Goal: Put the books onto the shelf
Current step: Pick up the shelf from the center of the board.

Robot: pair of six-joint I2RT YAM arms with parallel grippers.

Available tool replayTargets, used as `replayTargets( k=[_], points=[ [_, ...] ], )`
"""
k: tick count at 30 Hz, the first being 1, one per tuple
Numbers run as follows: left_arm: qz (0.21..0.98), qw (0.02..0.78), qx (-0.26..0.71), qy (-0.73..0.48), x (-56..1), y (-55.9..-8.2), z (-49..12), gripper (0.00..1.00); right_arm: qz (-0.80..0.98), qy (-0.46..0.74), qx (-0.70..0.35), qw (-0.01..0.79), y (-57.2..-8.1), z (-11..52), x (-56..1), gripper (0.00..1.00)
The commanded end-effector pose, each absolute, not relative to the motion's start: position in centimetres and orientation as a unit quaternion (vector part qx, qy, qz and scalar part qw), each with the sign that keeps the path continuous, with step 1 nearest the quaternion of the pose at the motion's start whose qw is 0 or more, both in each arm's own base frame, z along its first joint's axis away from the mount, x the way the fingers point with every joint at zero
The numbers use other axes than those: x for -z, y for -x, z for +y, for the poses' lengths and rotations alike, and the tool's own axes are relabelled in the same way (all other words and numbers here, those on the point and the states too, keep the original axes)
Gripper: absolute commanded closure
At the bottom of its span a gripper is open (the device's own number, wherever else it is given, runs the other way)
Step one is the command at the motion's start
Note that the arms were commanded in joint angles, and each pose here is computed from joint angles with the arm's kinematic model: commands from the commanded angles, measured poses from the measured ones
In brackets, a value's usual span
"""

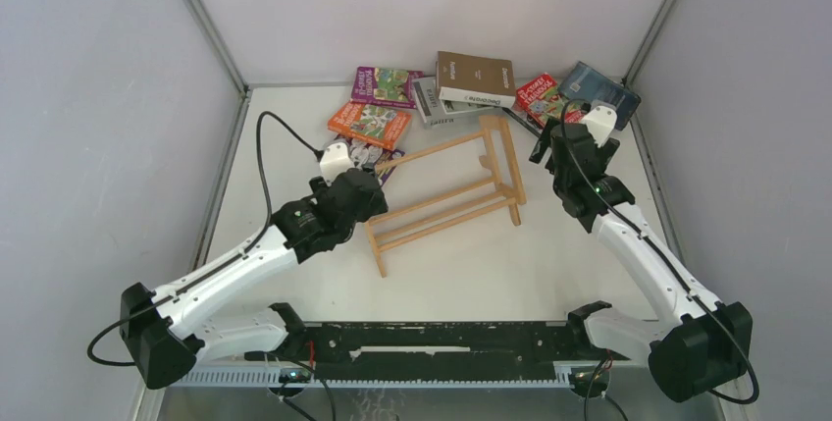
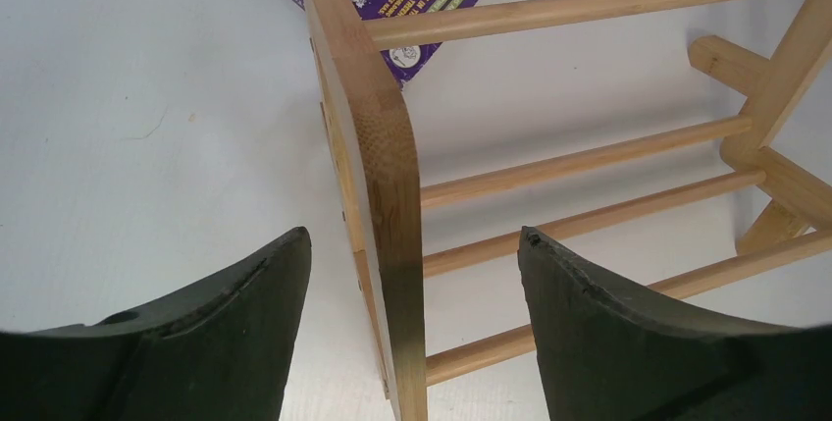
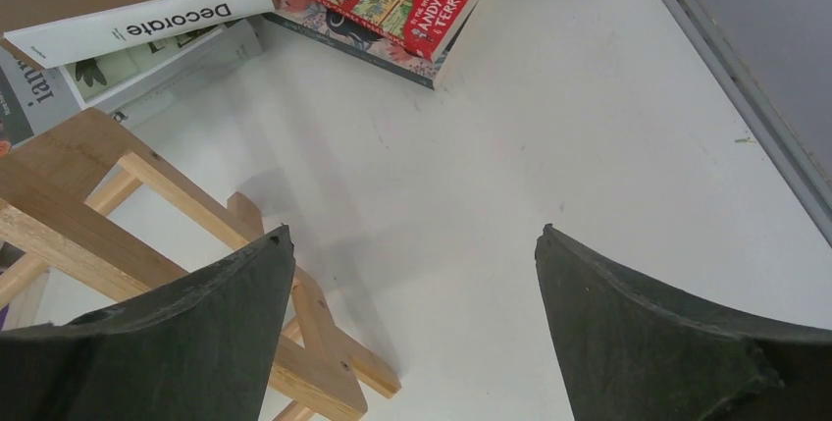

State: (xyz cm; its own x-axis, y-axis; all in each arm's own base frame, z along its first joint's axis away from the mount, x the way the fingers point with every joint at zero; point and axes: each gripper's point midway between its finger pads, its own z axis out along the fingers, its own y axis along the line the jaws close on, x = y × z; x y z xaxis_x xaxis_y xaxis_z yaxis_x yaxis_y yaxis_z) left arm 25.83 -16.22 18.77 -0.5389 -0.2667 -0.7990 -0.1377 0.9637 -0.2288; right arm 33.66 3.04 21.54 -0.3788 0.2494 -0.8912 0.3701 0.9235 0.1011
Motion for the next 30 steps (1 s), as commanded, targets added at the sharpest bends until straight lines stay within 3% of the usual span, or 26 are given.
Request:
replayTargets(
  k=[1, 17, 20, 24, 30],
  points=[
    [0.858, 0.485, 0.096, 0.138, -21.4, -26.5, -17.0, 0.19, 0.822, -0.187, 0.053, 0.534, -33.4, 3.3, -22.3, 0.01],
    [0.857, 0.485, 0.097, 0.147, -21.8, -26.1, -16.7, 0.23, 0.824, -0.179, 0.052, 0.535, -33.1, 3.9, -22.4, 0.01],
    [0.857, 0.484, 0.097, 0.147, -21.7, -26.0, -16.8, 0.33, 0.824, -0.179, 0.051, 0.534, -32.9, 4.0, -22.4, 0.01],
    [0.858, 0.483, 0.098, 0.148, -21.6, -26.0, -17.0, 0.55, 0.826, -0.178, 0.05, 0.533, -32.6, 4.2, -22.4, 0.01],
    [0.862, 0.477, 0.092, 0.146, -21.0, -26.0, -17.3, 0.68, 0.826, -0.175, 0.048, 0.533, -32.2, 4.4, -22.5, 0.01]
  ],
)
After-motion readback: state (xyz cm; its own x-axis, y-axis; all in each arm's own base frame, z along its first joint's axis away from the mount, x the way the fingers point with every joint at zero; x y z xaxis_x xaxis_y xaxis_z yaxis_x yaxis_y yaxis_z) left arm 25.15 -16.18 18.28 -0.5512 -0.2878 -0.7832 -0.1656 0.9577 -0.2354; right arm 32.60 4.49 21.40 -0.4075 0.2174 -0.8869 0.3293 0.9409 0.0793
